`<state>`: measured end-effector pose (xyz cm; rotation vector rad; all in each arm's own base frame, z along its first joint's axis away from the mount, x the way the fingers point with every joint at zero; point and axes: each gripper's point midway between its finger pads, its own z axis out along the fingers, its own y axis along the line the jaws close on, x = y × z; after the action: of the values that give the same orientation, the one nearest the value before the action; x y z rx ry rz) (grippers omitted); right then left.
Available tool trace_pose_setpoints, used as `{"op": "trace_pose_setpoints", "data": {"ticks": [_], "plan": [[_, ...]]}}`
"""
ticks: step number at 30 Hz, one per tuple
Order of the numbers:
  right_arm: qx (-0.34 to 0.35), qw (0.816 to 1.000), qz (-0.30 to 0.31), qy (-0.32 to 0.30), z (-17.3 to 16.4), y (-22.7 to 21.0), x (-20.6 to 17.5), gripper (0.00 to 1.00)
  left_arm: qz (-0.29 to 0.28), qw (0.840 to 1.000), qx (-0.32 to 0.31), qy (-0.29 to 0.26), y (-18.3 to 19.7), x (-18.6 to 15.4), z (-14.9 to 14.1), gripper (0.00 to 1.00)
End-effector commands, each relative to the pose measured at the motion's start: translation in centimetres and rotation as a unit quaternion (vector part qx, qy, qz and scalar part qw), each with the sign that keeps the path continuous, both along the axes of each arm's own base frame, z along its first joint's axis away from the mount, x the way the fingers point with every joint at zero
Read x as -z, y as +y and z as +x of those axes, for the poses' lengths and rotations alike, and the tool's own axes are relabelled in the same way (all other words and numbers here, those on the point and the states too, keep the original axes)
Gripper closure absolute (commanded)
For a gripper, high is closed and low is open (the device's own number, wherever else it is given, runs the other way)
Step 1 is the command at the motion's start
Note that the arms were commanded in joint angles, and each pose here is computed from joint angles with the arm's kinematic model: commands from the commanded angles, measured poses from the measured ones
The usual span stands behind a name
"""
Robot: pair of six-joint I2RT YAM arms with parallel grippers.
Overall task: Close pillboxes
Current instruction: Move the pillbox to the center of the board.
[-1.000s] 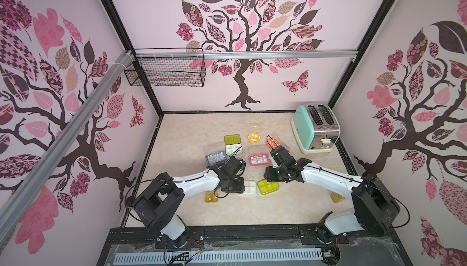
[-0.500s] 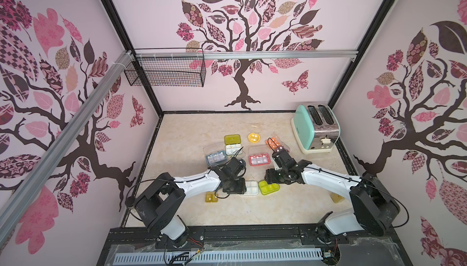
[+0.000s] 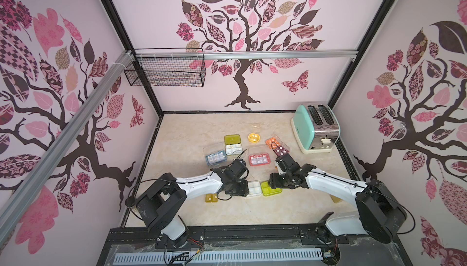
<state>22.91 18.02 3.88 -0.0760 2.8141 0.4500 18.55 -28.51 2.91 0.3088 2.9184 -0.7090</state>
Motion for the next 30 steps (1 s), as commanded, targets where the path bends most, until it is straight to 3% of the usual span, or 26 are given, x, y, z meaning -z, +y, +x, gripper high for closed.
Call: {"op": "trace_pose_setpoints", "data": {"ticks": [1,12,19,24,30], "plan": [[0.011,1.000,-0.003,0.006,-0.6,-0.6,-0.1,0.32,0.027,0.999,0.007,0.025,0.7,1.8,-1.5,0.59],[0.014,1.000,-0.013,-0.006,-0.3,-1.0,-1.1,0.29,0.054,0.998,0.029,0.005,1.4,0.6,-1.2,0.55],[0.003,1.000,-0.001,-0.026,0.8,-0.1,-3.0,0.26,0.075,0.994,0.038,-0.070,2.6,-5.2,0.5,0.50],[-0.008,0.999,0.028,-0.036,1.7,1.4,-3.8,0.25,0.107,0.990,0.012,-0.094,6.6,-9.0,0.6,0.47],[-0.022,0.998,0.043,-0.046,2.8,2.7,-4.8,0.25,0.157,0.979,-0.095,-0.090,15.8,-11.3,0.1,0.46]]}}
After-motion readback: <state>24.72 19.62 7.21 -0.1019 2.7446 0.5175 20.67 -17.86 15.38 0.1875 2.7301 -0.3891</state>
